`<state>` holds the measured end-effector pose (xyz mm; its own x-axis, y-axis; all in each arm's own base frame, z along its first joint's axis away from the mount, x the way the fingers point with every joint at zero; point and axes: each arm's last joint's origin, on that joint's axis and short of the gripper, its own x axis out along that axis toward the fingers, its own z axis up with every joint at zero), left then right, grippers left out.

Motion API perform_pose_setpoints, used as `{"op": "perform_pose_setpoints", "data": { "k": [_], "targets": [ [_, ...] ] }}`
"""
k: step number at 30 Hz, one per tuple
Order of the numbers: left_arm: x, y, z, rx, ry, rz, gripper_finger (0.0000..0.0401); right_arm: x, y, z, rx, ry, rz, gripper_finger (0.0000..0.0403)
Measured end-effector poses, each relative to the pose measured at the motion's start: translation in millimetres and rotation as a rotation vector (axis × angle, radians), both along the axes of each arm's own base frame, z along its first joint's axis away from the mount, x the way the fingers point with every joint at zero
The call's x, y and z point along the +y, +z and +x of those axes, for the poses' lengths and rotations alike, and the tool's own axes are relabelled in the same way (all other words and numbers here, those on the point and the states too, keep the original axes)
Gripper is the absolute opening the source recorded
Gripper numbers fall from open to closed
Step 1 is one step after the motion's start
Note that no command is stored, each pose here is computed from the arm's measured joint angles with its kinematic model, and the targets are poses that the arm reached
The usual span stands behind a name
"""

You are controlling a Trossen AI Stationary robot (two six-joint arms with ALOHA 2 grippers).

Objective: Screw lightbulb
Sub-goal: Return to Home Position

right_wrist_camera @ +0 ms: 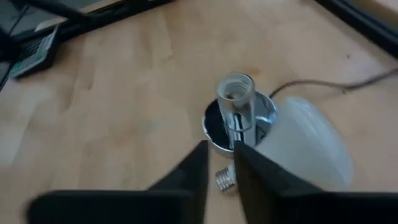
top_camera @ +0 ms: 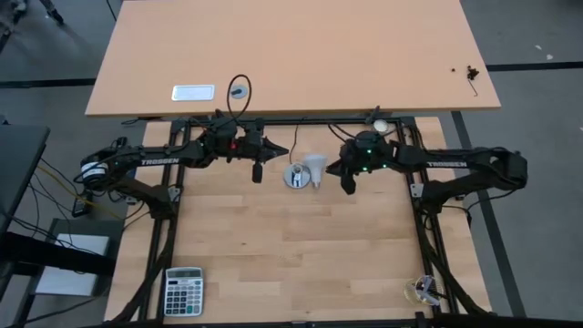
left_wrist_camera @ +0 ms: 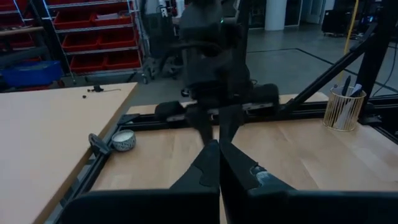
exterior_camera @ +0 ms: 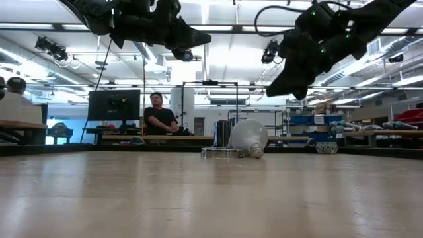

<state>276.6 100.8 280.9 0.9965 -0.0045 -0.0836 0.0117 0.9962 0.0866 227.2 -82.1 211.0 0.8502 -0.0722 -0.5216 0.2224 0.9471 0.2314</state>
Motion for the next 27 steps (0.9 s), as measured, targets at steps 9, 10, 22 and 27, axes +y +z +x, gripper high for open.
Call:
{"op": "perform_pose_setpoints", "data": {
  "k": [9, 10, 22, 27],
  "targets": [
    [-0.2, 1.3, -1.2, -0.001, 0.002, 0.004, 0.0, 17.8, 4.8, -8.8, -0.049, 0.128, -0.139, 0.0012],
    [-0.3, 2.3, -1.8, -0.005, 0.002, 0.007, 0.0, 20.5, 3.0, -9.3, -0.062, 0.139, -0.146, 0.0008],
    [-0.3, 2.3, -1.9, -0.005, 0.006, 0.005, 0.0, 52.0, -19.3, -19.4, -0.208, 0.123, -0.265, 0.0003],
    [0.0, 2.3, -1.9, -0.004, 0.014, 0.005, 0.0, 60.5, -26.0, -36.8, -0.233, 0.121, -0.262, 0.0002]
  ]
}}
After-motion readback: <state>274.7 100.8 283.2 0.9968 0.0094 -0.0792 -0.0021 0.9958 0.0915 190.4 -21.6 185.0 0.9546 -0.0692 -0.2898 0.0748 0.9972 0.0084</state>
